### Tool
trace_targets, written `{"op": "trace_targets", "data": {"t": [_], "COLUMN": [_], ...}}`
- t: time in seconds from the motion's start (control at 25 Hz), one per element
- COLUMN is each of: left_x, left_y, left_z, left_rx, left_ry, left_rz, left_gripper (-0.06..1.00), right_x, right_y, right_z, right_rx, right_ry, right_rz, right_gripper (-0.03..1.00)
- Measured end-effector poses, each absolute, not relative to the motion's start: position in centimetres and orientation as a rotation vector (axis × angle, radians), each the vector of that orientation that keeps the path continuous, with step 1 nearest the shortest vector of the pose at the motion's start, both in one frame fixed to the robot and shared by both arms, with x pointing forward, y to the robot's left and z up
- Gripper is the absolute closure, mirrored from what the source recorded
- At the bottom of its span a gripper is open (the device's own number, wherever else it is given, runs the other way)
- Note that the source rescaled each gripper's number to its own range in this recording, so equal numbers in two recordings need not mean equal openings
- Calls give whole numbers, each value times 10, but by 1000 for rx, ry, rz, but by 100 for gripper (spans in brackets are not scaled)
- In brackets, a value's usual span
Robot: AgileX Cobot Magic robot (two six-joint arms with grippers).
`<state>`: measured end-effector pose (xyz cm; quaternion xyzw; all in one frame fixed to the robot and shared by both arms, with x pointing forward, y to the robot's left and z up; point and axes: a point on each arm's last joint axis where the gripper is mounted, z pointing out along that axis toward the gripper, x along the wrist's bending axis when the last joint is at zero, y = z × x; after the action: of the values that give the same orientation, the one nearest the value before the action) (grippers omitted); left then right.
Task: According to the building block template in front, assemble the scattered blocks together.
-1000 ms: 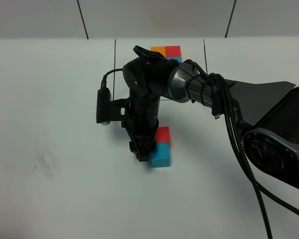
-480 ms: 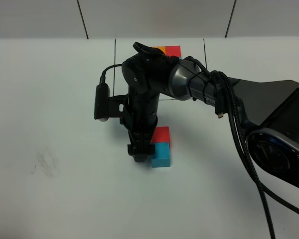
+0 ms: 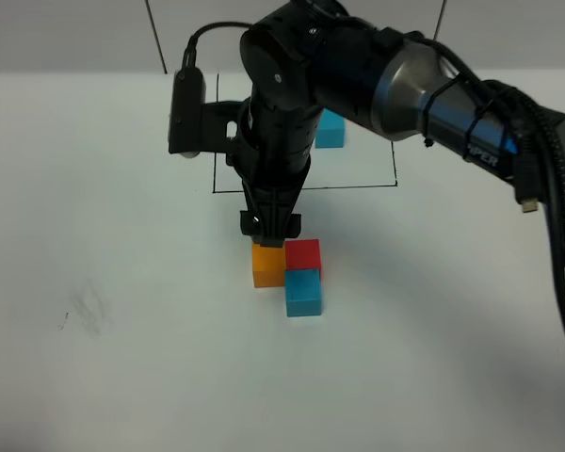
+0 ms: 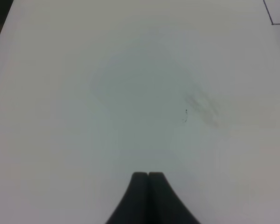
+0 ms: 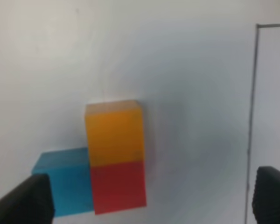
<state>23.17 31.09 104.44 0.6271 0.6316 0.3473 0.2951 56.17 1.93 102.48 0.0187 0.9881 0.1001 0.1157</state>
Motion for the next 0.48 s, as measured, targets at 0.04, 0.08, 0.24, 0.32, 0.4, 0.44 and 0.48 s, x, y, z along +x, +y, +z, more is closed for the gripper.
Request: {"op": "trace_targets", "data": {"t": [0.04,0.08,0.24,0.32,0.4,0.44,0.48], "left_x": [232,232,232,232,232,232,232], "left_y": [311,311,311,311,311,311,311], "left_z": [1044,1044,1044,1044,1044,1044,1044], "left_rx": [1669,1669,1668,1668,1668,1668,1668], "left_ry": [1681,1681,1681,1681,1681,1681,1681], "left_rz": [924,924,924,924,924,924,924], "left_gripper": [94,94,94,94,94,94,94], "right_x": [560,559,554,553,555,556,558], "right_y": [17,14,8,7,6,4,2], "right_z": [1031,1036,1047,1047,1047,1047,1048], "right_rx": [64,78,149,181,239,279,327], "right_ry": [2887,2885,2892,2896,2896,2894,2889], "right_rz": [290,283,259,254,255,259,264], "right_gripper": [17,23,63,84,93,95,96]}}
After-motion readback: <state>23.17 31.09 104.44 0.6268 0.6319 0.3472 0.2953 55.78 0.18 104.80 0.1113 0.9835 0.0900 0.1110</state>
